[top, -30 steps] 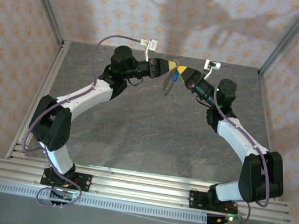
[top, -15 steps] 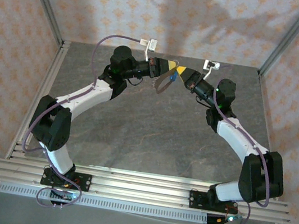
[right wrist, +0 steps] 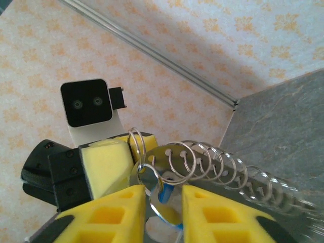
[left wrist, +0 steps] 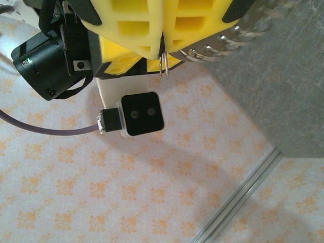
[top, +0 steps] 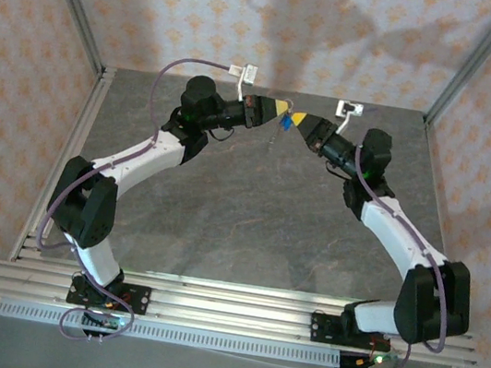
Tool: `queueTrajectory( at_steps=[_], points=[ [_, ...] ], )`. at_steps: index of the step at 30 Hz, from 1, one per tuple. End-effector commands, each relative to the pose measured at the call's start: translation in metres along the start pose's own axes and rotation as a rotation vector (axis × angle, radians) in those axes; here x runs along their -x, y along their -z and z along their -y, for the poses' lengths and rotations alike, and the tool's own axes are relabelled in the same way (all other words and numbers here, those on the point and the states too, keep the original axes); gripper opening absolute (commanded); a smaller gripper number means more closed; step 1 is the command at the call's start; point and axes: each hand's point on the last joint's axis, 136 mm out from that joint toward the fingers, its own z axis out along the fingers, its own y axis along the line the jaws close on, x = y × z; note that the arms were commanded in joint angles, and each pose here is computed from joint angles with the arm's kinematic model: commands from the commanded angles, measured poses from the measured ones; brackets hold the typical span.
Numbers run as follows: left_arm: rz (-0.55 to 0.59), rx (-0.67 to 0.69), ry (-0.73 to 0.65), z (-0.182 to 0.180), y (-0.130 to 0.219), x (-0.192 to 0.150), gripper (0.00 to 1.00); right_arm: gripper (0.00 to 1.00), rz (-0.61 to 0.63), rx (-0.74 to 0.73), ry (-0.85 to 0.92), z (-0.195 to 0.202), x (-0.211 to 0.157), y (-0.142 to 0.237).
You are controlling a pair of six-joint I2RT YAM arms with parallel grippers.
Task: Put the keys on the keyring
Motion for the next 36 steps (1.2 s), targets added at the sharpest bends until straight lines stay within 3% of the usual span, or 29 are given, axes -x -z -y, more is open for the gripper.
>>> queueTrajectory(
  at_steps=[1, 9, 19, 27, 36],
  points=[
    [0.077, -0.065, -0.089, 0.039, 0.009, 0.025, 0.0, 0.3, 0.098, -0.01, 0.03, -0.011, 0.026, 0.026],
    [0.126, -0.068, -0.072, 0.048, 0.01, 0.03, 0.0, 0.35, 0.291, 0.007, -0.005, -0.034, 0.067, 0.035],
    [0.214, -0.049, -0.026, 0.058, 0.009, 0.03, 0.0, 0.39, 0.276, 0.114, -0.007, -0.061, 0.07, -0.008],
    [0.293, -0.02, 0.023, 0.051, 0.014, 0.035, 0.0, 0.39, 0.287, 0.146, -0.03, -0.058, 0.064, -0.016],
    [0.3, -0.025, 0.027, 0.052, 0.014, 0.036, 0.0, 0.4, 0.257, 0.13, -0.035, -0.049, 0.052, -0.022]
  ],
)
